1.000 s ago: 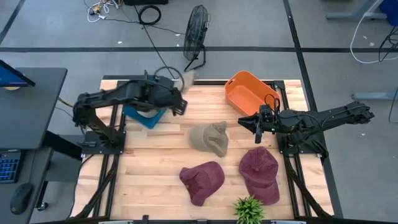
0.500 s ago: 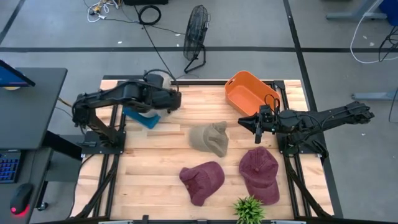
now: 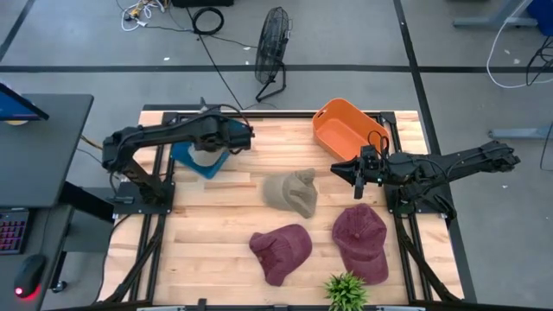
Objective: Pick & Place hat
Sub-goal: Put the left brown cap into the blue bin
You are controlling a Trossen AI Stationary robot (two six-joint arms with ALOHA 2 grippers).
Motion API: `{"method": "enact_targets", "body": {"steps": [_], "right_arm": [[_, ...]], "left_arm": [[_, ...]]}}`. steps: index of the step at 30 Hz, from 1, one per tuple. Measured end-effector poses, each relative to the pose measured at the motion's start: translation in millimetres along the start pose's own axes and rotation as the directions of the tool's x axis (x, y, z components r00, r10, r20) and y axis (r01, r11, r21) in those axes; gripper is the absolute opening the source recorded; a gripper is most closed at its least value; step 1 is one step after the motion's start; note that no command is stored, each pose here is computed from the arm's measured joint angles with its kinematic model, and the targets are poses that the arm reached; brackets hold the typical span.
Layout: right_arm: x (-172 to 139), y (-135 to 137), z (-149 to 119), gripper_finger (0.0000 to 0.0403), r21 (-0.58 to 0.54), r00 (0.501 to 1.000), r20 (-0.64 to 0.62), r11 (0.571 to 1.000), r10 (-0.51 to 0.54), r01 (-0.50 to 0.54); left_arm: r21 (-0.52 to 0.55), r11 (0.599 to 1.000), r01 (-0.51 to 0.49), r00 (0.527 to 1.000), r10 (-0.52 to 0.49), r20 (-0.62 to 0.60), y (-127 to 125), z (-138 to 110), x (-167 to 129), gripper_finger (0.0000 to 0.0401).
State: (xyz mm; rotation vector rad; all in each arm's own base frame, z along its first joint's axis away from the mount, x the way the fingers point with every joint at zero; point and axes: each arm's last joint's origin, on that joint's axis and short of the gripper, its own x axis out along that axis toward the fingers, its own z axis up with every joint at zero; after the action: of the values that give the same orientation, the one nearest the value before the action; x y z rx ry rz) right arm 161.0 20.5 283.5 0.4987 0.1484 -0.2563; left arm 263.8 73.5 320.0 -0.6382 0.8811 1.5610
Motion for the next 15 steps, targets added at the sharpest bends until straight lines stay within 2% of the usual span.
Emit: {"method": "enact_targets", "body": {"steps": [4,8,15], "right_arm": [[-0.1,0.0,0.0,0.0075,0.0,1.0,0.0,1.0,0.0,0.0],[0.0,0.0,-0.1,0.0075,0.0,1.0,-0.001,1.0,0.0,0.0],[0.0,-0.1,-0.2,0.0075,-0.001,1.0,-0.002,1.0,-0.001,0.001]], "left_arm": [[0.005,0.996,-0.094,0.994,0.094,-0.052,3.6,-6.1,27.4,0.0013],[0.004,0.992,-0.127,0.989,0.127,-0.069,3.0,-13.1,51.2,0.0013],[-0.049,0.997,-0.055,0.997,0.052,-0.057,-7.6,-24.0,95.7,0.0029]]}}
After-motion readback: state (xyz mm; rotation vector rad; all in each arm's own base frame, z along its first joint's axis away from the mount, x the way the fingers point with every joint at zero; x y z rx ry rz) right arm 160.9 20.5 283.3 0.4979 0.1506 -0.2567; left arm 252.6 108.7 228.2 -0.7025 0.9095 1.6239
